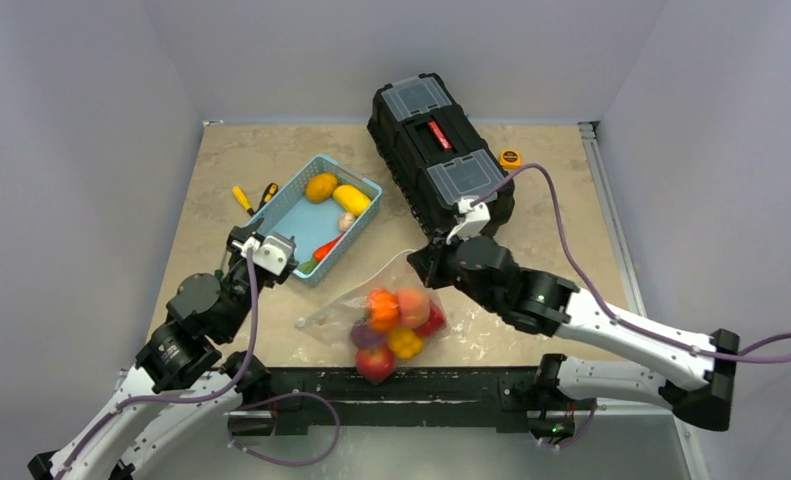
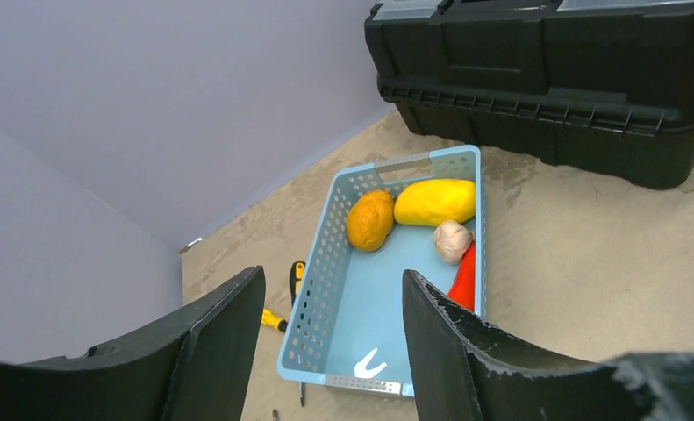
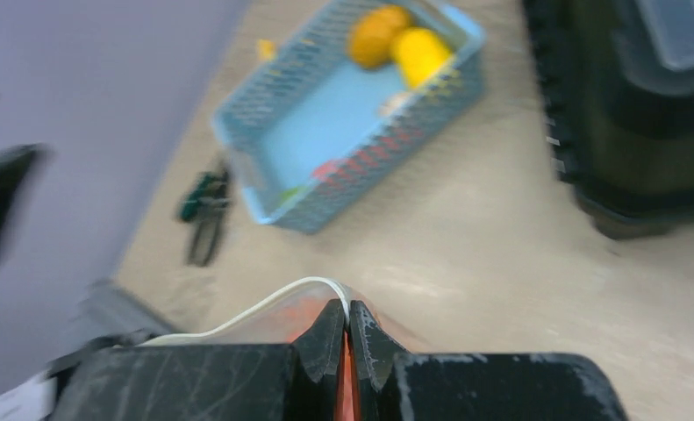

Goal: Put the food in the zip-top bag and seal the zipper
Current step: Place the zipper food storage bag at the center of the board.

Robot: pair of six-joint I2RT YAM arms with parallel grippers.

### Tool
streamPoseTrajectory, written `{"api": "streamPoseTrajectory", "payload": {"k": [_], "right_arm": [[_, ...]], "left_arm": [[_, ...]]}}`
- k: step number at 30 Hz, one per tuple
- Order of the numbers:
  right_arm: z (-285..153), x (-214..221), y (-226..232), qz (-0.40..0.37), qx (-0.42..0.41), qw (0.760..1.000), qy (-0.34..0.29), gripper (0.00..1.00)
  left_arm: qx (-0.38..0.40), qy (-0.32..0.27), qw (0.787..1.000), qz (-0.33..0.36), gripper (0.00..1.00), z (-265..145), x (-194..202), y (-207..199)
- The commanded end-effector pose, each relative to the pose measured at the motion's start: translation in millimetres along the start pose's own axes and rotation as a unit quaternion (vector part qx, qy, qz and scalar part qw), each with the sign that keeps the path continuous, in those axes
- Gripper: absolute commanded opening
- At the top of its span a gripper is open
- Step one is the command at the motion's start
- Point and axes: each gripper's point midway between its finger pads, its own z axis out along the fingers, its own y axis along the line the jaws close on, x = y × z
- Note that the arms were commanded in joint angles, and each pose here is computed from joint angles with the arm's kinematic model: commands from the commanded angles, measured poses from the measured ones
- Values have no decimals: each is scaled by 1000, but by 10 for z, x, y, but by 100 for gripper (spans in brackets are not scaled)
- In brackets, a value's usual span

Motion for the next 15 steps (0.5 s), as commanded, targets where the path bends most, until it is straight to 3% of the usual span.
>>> {"api": "streamPoseTrajectory", "payload": {"k": [1,6,10,14,15], "right_arm": [[209,89,-850,-21,205,978,-29,0],[223,308,-1351,-57,288,956,-1,0],[74,578,-1659,-40,328,943,32,0],[32,721,-1783,2,315,948,39,2],[43,729,-1771,8,306,951,41,8]], "left_arm": [[-1,-28,1000,-13,57,-1,-125,21],[5,-28,1000,-13,59,-16,-121,6],[8,-34,999,-22,63,-38,-139,-2],[14,-41,999,-32,71,-67,-175,-9],[11,-42,998,-36,73,-73,-182,5]]}}
